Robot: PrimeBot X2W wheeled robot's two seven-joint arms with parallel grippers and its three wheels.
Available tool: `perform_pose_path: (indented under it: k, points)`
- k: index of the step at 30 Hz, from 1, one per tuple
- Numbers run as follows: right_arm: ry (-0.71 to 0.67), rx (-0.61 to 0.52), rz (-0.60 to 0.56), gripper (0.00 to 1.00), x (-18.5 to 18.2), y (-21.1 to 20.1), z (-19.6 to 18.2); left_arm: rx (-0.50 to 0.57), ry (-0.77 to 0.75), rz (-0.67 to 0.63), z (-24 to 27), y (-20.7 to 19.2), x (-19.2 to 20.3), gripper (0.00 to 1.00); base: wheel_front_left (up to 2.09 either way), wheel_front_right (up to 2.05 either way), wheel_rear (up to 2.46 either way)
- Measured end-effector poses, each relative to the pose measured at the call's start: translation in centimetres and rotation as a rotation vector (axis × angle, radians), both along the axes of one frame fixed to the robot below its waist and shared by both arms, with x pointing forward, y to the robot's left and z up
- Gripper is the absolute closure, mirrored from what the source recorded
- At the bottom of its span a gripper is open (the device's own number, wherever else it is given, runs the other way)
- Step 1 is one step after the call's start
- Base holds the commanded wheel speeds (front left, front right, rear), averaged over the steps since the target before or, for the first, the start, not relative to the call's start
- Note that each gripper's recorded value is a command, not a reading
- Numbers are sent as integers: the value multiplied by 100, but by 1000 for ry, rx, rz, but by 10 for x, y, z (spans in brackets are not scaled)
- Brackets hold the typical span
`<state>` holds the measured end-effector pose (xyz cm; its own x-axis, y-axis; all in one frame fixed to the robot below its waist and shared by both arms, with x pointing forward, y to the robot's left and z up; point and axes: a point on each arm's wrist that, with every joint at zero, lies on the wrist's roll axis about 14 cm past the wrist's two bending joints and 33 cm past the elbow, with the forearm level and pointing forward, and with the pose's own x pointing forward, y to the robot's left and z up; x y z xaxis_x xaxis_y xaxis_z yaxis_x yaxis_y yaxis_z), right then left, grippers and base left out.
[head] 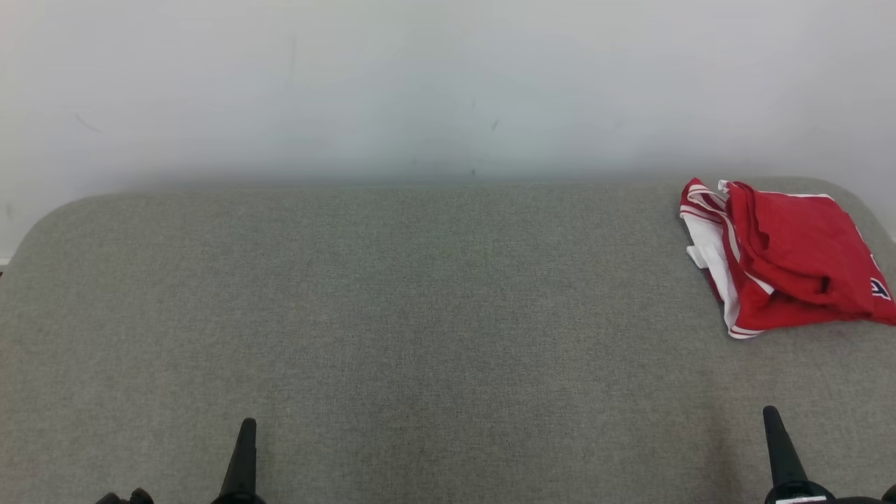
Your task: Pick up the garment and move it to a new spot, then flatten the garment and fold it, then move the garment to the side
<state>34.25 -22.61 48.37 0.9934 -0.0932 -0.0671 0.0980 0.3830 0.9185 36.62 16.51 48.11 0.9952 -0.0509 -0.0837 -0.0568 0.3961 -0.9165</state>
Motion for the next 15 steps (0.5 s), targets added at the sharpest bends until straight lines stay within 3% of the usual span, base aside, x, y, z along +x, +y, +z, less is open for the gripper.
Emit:
perform_pose_path:
  k: [15]
  points:
    - [-37,142,-4,100,4,-3,8,-146,-12,-2,7,-1,5,100,0,0,0]
